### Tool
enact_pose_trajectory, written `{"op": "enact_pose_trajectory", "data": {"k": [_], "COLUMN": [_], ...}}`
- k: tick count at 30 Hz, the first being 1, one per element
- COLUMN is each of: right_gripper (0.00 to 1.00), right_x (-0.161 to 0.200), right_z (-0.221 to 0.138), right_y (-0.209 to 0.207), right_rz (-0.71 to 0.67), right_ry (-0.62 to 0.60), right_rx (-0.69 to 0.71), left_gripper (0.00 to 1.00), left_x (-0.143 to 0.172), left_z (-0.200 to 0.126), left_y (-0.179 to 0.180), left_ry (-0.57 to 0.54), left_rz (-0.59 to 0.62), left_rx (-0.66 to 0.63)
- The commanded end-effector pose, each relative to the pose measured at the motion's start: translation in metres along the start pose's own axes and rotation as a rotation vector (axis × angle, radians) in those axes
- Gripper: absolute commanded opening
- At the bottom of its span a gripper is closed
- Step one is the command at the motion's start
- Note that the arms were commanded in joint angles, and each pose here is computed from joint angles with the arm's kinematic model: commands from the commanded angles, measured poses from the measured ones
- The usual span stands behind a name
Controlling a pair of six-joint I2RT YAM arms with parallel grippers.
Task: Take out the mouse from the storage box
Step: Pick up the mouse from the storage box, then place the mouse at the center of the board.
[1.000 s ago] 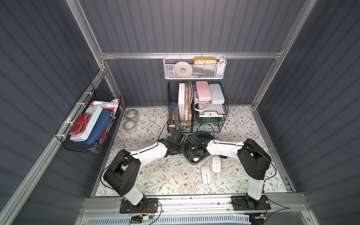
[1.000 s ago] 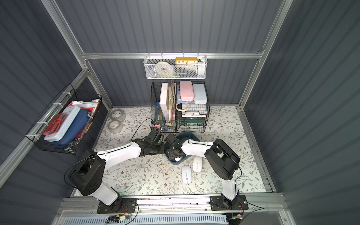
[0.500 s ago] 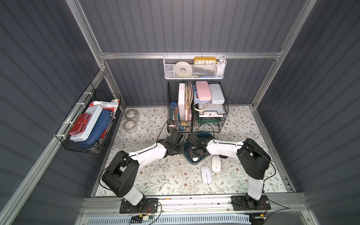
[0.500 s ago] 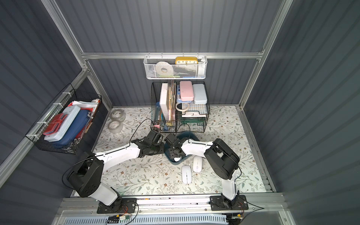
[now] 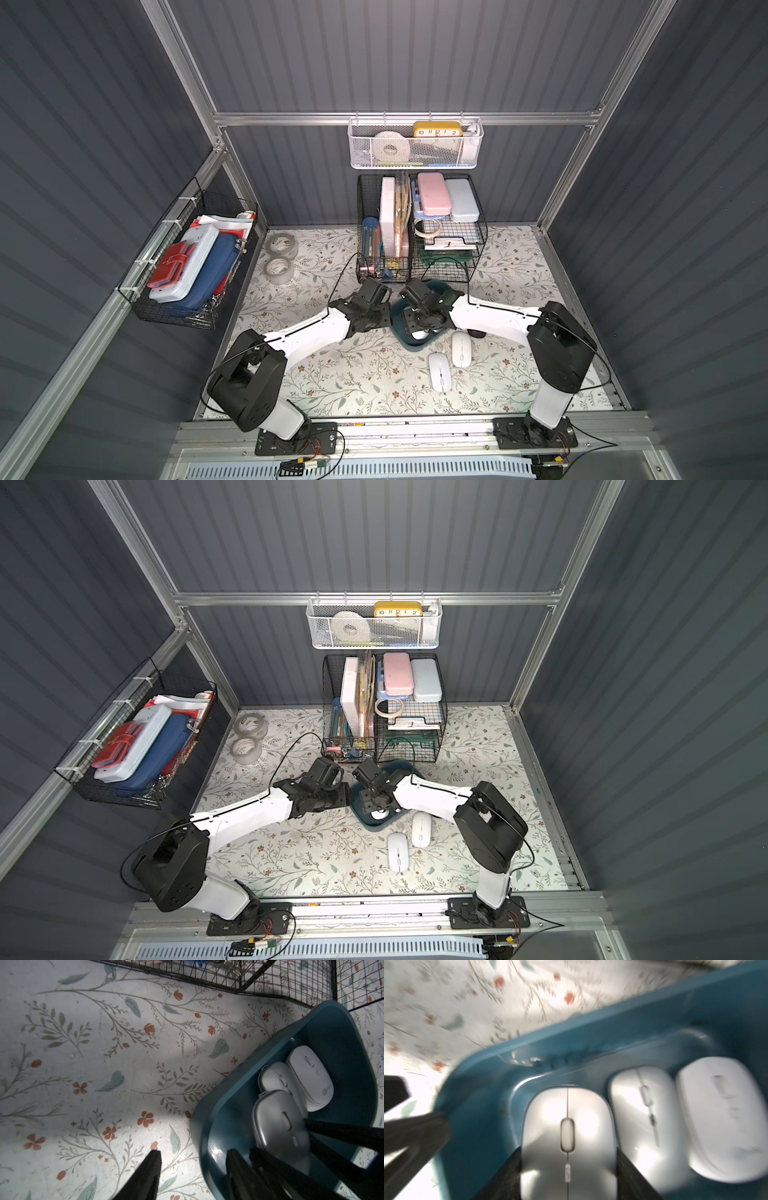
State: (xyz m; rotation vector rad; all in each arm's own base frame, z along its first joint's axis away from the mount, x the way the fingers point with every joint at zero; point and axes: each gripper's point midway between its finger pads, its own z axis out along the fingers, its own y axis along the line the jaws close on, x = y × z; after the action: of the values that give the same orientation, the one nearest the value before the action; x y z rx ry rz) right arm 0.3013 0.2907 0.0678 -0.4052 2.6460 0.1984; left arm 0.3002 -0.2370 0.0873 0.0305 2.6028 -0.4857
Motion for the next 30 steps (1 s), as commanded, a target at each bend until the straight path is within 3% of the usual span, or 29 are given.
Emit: {"op": "enact_pose_trajectory", "data": {"k": [1,11,17,24,30], "right_gripper": [0.49,0.49,0.5,0.5,0.5], "right_x": [-0.012,-0.03,-0.04,-0.062,-0.078], "right_z": [-0.019,-0.048,-0.04,-0.018,0.016], "right_y": [-0.002,0.042,0.09,0.137,0.147], "right_rz": [0.034,0.019,-0.041,-0.054,-0.078], "right_ry": [-0.046,-0.08,-0.073,-0.047,-0.05], "right_rx": [0.002,-0.09,-0.127,-0.154,-0.082], "left_gripper": [0.56,0.77,0.98,0.99,0.99], "left_x": [-0.006,-0.034,-0.035,-0.03,-0.023], "left_z": [-0.022,-0.143,-0.204,-0.238,-0.239], "left_y": [0.015,0.087,0.112,0.131,0.134], "left_ry": [-0.052,-0.378,-0.544,-0.629,-0.631], "left_rz": [0.001,-0.105,-0.195,-0.251,-0.256], "left_rx": [-0.057,-0.363,-0.402,-0.442,-0.425]}}
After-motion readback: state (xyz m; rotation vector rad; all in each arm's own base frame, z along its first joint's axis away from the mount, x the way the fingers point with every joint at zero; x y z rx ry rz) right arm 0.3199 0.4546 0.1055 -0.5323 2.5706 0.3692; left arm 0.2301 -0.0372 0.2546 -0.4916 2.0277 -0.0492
